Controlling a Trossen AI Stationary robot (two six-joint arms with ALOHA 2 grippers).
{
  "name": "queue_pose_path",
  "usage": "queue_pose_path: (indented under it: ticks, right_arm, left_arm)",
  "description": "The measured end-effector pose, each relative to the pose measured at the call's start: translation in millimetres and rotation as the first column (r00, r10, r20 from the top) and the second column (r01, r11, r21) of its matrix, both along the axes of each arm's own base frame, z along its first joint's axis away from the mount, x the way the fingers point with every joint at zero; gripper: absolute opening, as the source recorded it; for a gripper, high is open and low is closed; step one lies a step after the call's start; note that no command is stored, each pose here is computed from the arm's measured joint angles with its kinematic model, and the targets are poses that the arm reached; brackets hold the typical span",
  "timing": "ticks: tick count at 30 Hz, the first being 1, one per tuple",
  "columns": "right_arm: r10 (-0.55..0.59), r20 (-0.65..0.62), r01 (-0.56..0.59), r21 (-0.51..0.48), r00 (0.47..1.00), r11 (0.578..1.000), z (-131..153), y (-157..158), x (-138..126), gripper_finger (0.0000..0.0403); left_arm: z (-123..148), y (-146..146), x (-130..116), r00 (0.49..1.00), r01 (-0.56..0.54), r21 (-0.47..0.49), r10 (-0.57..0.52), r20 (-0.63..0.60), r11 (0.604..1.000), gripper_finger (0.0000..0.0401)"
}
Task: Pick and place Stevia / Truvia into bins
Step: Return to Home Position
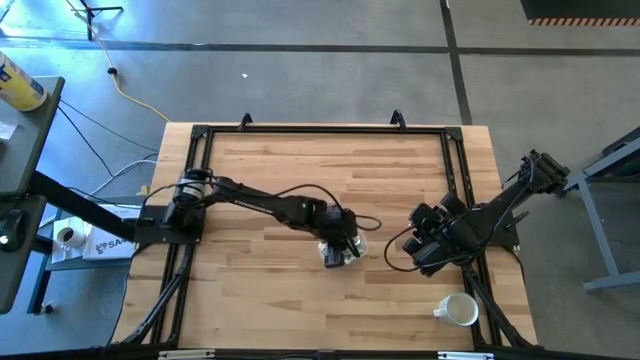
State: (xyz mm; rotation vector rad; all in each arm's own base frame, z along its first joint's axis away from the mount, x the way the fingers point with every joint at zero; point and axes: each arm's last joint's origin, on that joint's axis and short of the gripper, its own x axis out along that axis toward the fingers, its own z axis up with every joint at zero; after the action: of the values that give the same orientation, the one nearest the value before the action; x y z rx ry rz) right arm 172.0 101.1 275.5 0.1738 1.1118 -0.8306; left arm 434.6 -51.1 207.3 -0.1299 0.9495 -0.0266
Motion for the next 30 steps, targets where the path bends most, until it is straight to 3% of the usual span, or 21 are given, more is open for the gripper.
queue_pose_path:
  ticks: [6,13,16,19,21,24,25,28,30]
  right_arm:
    - [0.023,0.069,-0.026,0.032,0.997,0.999,-1,3,8,0.0134]
    - [0.081,0.218,-0.095,0.057,0.972,0.994,21,-30,23,0.0134]
    - [0.121,0.293,-0.156,0.098,0.948,0.983,38,-56,25,0.0134]
    - [0.112,0.384,-0.174,0.131,0.917,0.976,65,-77,17,0.0134]
    - [0.064,0.459,-0.157,0.169,0.886,0.973,85,-88,9,0.0134]
    - [-0.039,0.584,-0.123,0.235,0.811,0.964,117,-97,-6,0.0134]
    - [-0.013,0.613,-0.151,0.216,0.790,0.965,127,-98,-12,0.0134]
    - [0.222,0.641,-0.347,0.073,0.734,0.935,152,-95,-26,0.0134]
    - [0.262,0.657,-0.370,0.028,0.707,0.929,160,-94,-34,0.0134]
  left_arm:
    - [52,15,-25,0.999,-0.022,-0.046,0.020,-0.026,0.999,0.0239]
    - [142,29,-71,0.997,-0.063,-0.022,0.062,-0.037,0.998,0.0286]
    - [182,31,-89,0.991,-0.122,-0.033,0.123,0.052,0.992,0.0296]
    - [210,34,-108,0.963,-0.248,-0.089,0.256,0.087,0.965,0.0301]
    - [225,35,-124,0.945,-0.301,-0.087,0.309,0.106,0.950,0.0302]
    - [249,28,-146,0.933,-0.275,-0.099,0.290,0.211,0.956,0.0303]
    - [253,28,-151,0.932,-0.264,-0.105,0.281,0.229,0.959,0.0303]
    - [262,30,-159,0.923,-0.227,-0.151,0.262,0.281,0.962,0.0303]
    - [264,40,-160,0.911,-0.231,-0.148,0.267,0.314,0.962,0.0303]
